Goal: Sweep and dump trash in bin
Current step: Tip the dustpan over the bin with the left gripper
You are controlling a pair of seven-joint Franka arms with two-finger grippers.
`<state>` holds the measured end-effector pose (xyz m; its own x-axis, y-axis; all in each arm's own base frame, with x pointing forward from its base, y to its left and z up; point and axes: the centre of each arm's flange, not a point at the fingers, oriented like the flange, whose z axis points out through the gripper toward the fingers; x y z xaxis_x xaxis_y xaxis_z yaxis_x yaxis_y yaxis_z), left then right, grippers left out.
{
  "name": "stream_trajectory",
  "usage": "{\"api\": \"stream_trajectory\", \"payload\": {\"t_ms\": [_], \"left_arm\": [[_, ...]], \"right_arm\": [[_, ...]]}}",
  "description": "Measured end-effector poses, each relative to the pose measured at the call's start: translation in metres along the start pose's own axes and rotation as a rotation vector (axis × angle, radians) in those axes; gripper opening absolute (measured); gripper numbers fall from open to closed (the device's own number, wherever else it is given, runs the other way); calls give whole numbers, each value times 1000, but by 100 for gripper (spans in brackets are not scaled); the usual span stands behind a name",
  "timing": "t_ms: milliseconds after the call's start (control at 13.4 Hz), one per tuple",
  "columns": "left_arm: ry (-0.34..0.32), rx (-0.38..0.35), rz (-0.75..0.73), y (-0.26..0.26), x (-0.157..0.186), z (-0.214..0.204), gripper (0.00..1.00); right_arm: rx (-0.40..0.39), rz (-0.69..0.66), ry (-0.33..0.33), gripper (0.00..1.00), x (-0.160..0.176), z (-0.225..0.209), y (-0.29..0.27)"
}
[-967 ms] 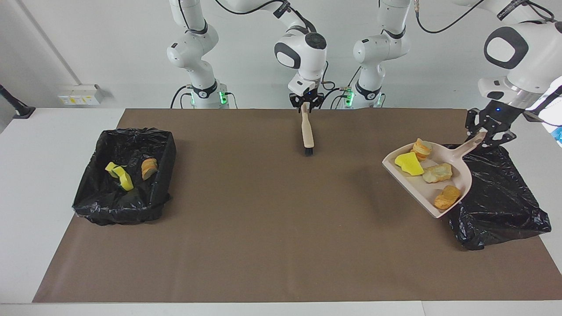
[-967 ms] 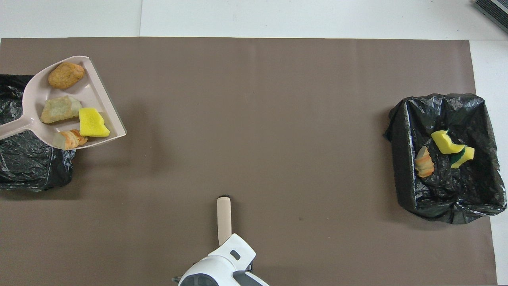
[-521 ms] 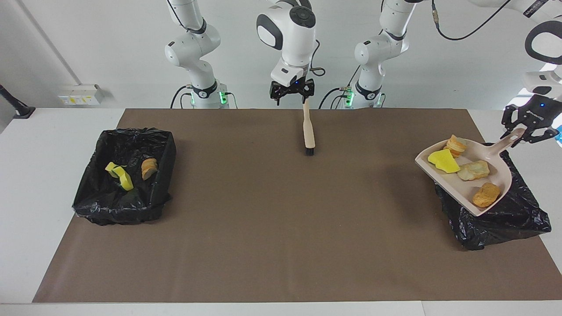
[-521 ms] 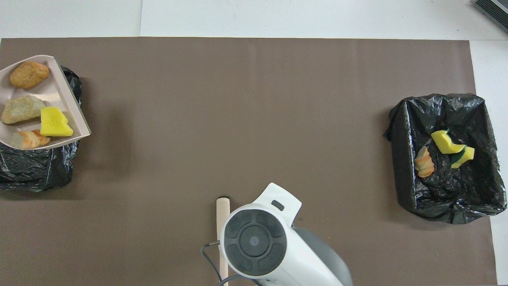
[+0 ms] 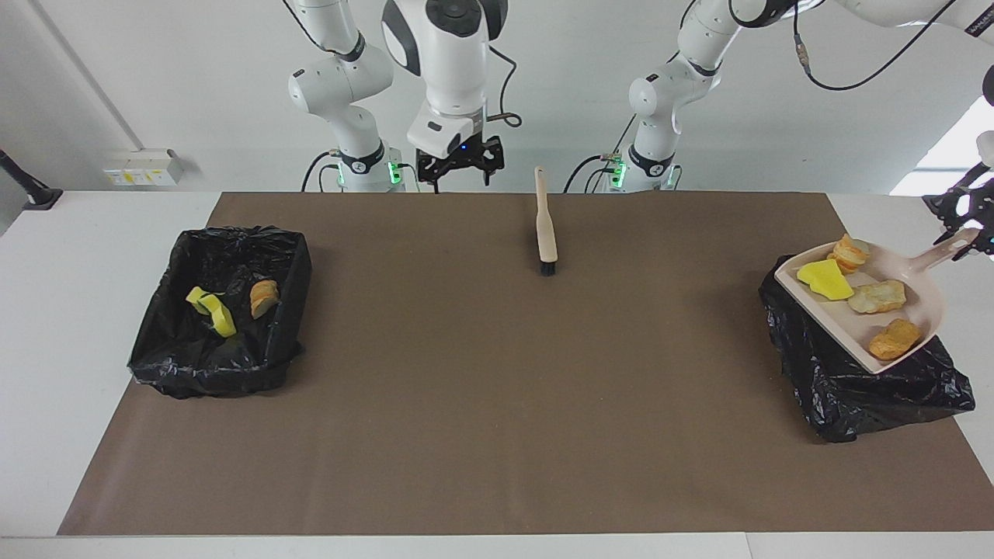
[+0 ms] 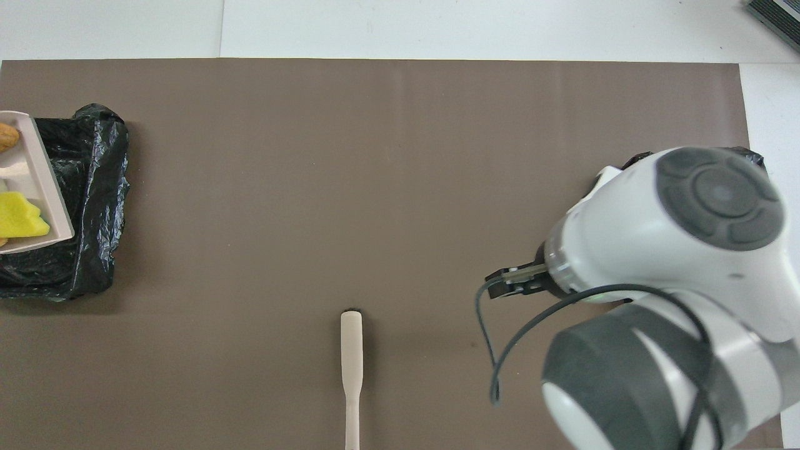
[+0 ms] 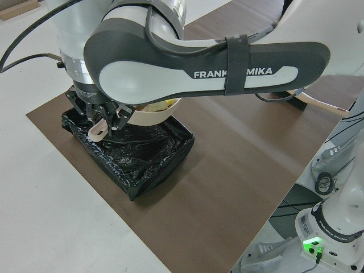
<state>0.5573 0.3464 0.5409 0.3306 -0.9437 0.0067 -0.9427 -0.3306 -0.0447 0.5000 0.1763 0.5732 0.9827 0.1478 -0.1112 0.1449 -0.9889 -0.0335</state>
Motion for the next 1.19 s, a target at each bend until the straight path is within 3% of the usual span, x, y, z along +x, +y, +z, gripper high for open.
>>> {"api": "stream_trajectory", "payload": {"t_ms": [223,595,893,1042,1190], "left_arm": [[-98,32,26,-7,-24,4,33],[-292,3,95,-11,-29,-2,33],[-412,-14,183,-20,-1,-4,33],[-484,-12,262,-28,38,-7,33],[-526,-6,300,-31,57,-9,33]], "right_arm": [[17,48,13,100,7,-7,81],[14,218,28,100,2,-13,178],[20,323,61,100,-8,-28,234],[15,316,87,100,-10,-49,230],[14,290,72,100,-12,-69,215]]}}
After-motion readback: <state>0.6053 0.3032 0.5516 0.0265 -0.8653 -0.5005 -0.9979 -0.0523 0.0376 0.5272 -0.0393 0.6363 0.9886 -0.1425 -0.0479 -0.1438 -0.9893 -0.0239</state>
